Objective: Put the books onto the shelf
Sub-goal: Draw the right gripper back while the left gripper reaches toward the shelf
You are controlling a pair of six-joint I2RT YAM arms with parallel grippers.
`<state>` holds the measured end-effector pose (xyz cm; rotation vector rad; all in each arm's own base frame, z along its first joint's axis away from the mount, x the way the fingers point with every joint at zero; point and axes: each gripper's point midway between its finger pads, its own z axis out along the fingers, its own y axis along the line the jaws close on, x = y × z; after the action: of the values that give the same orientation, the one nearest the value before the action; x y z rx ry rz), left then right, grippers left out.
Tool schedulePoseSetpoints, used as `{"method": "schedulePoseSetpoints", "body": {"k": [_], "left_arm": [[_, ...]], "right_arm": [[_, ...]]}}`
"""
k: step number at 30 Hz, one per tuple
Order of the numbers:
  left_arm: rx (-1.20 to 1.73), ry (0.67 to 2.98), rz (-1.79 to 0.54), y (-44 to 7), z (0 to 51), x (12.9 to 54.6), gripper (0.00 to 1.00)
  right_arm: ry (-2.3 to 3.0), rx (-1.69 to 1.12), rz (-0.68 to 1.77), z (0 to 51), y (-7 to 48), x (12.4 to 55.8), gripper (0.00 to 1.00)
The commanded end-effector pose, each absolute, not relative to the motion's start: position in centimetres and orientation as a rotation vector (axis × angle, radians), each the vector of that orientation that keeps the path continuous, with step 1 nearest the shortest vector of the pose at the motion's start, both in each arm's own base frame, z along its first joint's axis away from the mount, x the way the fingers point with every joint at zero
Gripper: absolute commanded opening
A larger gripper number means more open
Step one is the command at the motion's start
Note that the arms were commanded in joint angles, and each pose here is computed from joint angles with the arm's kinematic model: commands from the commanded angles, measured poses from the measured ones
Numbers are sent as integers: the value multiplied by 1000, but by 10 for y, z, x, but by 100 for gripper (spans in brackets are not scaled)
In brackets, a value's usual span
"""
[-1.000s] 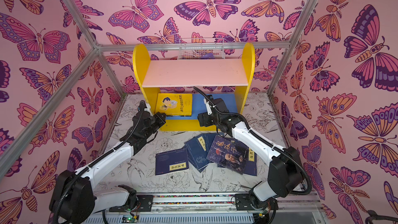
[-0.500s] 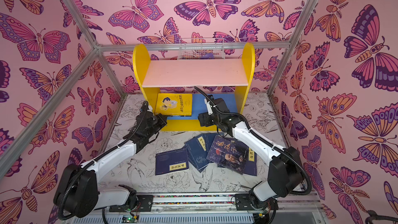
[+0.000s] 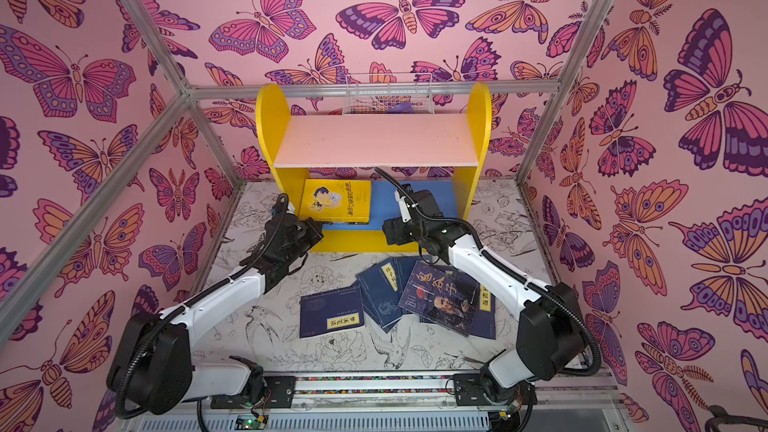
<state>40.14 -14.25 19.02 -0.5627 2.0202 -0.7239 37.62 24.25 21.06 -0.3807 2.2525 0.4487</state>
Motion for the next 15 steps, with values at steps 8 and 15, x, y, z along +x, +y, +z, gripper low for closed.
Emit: {"method": "schedulePoseSetpoints", "body": {"k": [8,15], "left_arm": [[-507,2007,-726,-148,199,407,0],[-420,1974,-718,-164,215,369,0]], "right_arm": [[2257,-218,406,208,217,371,89],[2393,24,352,175,161,327,90]]}}
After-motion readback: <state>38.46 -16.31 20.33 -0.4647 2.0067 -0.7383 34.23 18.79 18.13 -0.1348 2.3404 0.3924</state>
